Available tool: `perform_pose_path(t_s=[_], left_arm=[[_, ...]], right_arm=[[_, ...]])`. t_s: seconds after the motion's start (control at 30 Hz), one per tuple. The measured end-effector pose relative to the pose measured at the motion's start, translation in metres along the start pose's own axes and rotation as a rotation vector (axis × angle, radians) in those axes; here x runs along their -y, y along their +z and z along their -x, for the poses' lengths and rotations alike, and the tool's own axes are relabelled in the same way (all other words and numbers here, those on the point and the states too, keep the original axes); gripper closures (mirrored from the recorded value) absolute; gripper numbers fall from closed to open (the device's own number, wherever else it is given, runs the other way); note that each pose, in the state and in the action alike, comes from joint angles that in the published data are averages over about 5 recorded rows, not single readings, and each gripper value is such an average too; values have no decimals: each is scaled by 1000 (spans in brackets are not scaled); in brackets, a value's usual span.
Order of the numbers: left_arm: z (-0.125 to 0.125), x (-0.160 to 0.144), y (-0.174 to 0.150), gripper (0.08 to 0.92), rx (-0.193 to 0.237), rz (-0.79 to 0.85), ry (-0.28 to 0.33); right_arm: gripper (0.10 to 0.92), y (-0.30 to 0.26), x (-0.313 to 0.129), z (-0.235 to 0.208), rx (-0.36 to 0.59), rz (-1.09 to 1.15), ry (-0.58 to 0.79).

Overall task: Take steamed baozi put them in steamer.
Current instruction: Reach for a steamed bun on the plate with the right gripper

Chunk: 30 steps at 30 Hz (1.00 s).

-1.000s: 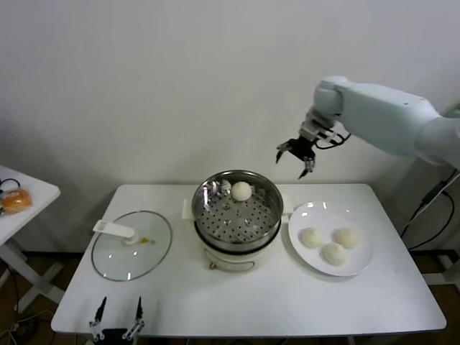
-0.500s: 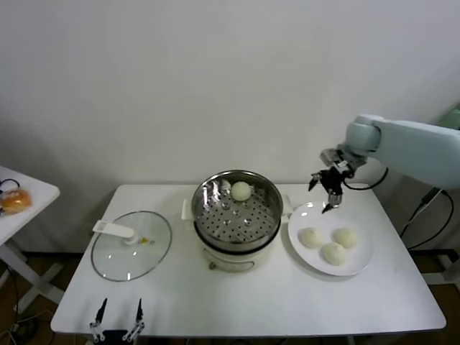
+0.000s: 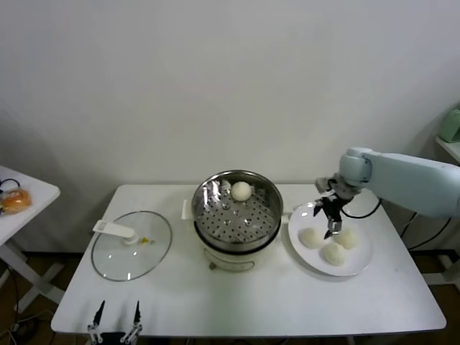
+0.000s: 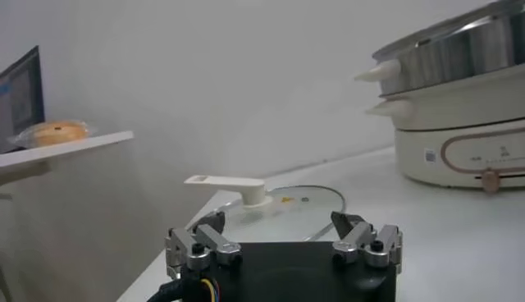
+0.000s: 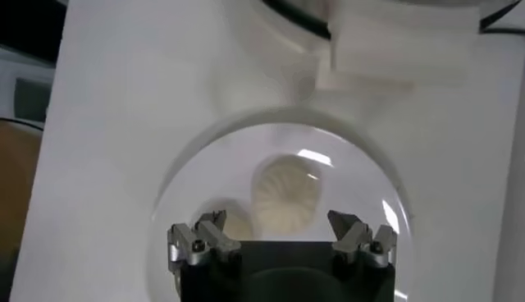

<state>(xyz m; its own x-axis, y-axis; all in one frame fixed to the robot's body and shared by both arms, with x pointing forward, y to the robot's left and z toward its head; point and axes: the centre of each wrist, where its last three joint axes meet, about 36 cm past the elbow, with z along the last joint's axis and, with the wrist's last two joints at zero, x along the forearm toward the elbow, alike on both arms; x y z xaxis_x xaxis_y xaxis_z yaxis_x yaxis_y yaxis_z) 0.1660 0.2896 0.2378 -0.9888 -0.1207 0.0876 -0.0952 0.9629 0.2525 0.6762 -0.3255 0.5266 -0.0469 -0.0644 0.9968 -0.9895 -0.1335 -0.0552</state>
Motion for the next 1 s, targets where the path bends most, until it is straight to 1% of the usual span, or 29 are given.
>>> perform_pose_path(t_s=[0.3,0.53,0.73,0.8,1.0], left_arm=[[-2,-4,1,177,-4,9,-7],[-2,-7,1,177,-4,14,-10],[-3,-7,1,177,-6,15,-11],[-3,-7,1,177,-5,15,-11],[-1,-7,1,177,-1,15,-13]], right_arm=[[200,-3,4,35,-42,14,19],[200,-12,4,57,-40,21,20],[207,-12,4,66,-46,25,24],[223,-13,4,68,-47,26,25],[310,-13,4,72,-44,30,28]])
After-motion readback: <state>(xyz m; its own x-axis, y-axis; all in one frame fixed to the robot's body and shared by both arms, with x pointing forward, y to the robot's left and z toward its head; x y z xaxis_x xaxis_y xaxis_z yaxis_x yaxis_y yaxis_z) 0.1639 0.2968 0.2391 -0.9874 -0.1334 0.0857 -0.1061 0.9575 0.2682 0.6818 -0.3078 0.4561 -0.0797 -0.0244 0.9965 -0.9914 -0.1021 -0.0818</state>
